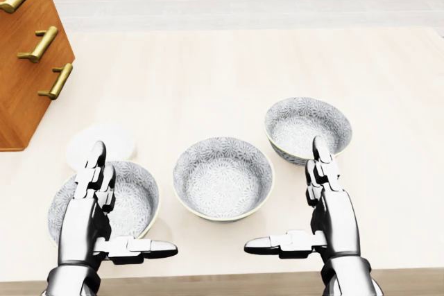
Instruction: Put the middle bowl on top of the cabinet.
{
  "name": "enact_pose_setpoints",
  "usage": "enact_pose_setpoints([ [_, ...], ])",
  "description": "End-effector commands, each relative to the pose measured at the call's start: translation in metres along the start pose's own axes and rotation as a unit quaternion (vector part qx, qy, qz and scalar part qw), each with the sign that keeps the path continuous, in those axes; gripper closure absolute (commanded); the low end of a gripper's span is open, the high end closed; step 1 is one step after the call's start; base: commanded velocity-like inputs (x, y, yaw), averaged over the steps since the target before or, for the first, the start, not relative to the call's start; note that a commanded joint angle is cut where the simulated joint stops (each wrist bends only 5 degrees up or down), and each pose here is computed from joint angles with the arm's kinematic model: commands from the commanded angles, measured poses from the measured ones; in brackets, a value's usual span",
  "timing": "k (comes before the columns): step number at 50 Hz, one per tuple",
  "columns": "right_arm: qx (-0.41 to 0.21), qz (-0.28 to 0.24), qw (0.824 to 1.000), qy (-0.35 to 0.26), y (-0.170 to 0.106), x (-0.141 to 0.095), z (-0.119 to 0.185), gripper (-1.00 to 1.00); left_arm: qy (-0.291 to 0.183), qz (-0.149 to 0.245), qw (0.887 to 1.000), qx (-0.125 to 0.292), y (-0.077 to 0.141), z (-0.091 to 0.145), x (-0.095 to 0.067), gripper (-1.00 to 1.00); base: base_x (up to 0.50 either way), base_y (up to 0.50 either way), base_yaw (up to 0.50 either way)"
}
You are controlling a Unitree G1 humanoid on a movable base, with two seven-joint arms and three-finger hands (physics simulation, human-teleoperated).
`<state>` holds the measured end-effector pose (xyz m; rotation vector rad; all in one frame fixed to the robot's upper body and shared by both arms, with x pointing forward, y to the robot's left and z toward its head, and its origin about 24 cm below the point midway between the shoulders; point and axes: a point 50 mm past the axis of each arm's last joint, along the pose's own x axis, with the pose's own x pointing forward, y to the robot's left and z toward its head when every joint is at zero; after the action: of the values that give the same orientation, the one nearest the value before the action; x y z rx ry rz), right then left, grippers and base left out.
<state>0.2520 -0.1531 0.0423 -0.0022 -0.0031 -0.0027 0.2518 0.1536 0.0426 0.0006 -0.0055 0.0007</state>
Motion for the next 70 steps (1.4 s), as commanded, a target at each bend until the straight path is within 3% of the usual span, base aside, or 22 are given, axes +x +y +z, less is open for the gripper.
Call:
enact_pose_setpoints([
  [1,0.0,0.002,1.0,0.004,-0.005,0.002,-0.001,-1.0,-0.004,0.009,1.0,0.005,0.009,-0.001,0.001,-1.0,0.0,0.0,0.0],
  [14,-0.004,-0.005,1.0,-0.028,-0.01,0.009,0.026,-1.0,-0.018,0.008,1.0,0.002,0.011,0.019,0.0,-1.0,0.0,0.0,0.0],
  [22,-0.014,-0.016,0.994,-0.104,-0.013,0.006,0.062,-1.0,-0.12,0.014,0.993,0.01,0.017,0.068,-0.01,-1.0,0.0,0.0,0.0],
  [24,-0.011,-0.011,0.992,-0.127,-0.013,0.003,0.072,-1.0,-0.128,0.014,0.992,0.013,0.017,0.072,-0.013,-1.0,0.0,0.0,0.0],
  [25,-0.022,-0.012,0.989,-0.143,-0.013,-0.001,0.08,-1.0,-0.157,0.015,0.987,0.014,0.019,0.085,-0.017,-1.0,0.0,0.0,0.0],
  [33,-0.039,-0.002,0.975,-0.217,-0.014,-0.018,0.112,-1.0,-0.195,0.024,0.98,0.023,0.025,0.102,-0.035,-1.0,0.0,0.05,0.0],
  [41,-0.039,0.002,0.975,-0.218,-0.014,-0.023,0.113,-1.0,-0.208,0.024,0.978,0.026,0.026,0.108,-0.041,-1.0,0.0,0.47,0.0],
  [70,-0.032,0.002,0.976,-0.216,-0.019,-0.021,0.112,-1.0,-0.196,0.02,0.98,0.014,0.031,0.102,-0.036,-1.0,0.0,0.5,0.0],
])
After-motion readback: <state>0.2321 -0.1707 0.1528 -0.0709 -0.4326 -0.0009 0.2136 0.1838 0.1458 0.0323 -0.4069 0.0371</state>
